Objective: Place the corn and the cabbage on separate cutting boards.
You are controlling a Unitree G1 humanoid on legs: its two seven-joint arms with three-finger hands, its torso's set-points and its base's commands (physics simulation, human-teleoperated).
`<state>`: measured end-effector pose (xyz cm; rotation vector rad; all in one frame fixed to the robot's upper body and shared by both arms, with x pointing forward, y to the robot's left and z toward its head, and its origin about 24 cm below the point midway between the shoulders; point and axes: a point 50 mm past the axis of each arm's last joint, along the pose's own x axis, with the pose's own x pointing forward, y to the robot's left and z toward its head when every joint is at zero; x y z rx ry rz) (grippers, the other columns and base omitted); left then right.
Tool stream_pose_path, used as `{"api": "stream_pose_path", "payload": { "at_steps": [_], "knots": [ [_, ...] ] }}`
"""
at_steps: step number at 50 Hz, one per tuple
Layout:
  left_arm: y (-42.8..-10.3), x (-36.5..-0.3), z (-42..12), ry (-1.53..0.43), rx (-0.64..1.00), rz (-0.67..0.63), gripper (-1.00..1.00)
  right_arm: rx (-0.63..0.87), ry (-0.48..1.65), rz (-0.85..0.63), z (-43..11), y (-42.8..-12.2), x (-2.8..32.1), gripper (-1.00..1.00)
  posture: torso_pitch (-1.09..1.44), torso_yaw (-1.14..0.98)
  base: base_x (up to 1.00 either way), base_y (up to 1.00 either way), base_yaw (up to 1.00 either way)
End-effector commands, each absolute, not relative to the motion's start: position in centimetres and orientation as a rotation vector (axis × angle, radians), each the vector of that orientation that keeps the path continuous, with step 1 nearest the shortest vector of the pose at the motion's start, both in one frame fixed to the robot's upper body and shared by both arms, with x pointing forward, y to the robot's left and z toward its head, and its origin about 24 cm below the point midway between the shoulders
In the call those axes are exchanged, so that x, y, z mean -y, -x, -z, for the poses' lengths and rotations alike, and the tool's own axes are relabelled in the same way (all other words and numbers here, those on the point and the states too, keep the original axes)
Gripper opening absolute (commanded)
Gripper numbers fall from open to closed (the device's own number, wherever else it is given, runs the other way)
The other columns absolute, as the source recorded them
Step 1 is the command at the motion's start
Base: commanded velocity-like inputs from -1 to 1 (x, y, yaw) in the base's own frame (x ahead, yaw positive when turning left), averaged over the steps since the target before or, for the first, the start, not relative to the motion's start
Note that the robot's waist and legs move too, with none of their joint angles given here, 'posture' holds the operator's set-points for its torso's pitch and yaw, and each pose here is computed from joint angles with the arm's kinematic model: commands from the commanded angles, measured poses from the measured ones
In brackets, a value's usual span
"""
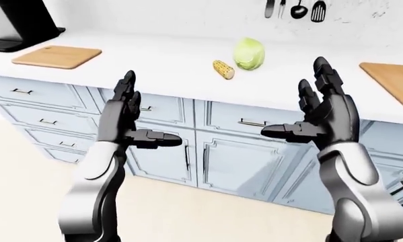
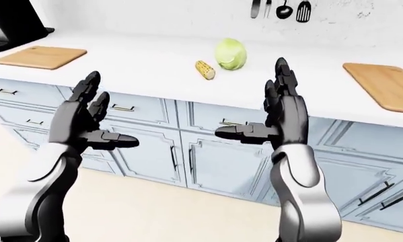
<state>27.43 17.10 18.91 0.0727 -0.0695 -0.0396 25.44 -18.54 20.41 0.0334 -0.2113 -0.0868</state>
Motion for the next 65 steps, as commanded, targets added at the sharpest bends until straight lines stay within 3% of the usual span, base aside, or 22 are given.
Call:
{"api": "stream_pose_path", "payload": {
  "at_steps": [1, 40, 49, 65],
  "knots": [
    [-27.0, -17.4, -20.9, -0.088, 0.177, 0.017, 1.00, 0.308, -0.032, 0.060, -22.1, -25.0, 18.2, 1.00, 0.00, 0.00, 0.38, 0.11, 0.00],
    [-26.9, -17.5, -20.9, -0.091, 0.181, 0.021, 1.00, 0.354, -0.071, 0.063, -23.2, -23.6, 18.9, 1.00, 0.00, 0.00, 0.18, -0.01, 0.00],
    [-26.9, -17.4, -21.1, -0.094, 0.183, 0.023, 1.00, 0.357, -0.055, 0.068, -23.2, -23.7, 19.2, 1.00, 0.00, 0.00, 0.00, 0.00, -0.93],
    [-26.9, -17.6, -21.2, -0.096, 0.186, 0.018, 1.00, 0.363, -0.054, 0.053, -23.3, -23.6, 18.8, 1.00, 0.00, 0.00, 0.00, -0.10, -0.22]
  ]
}}
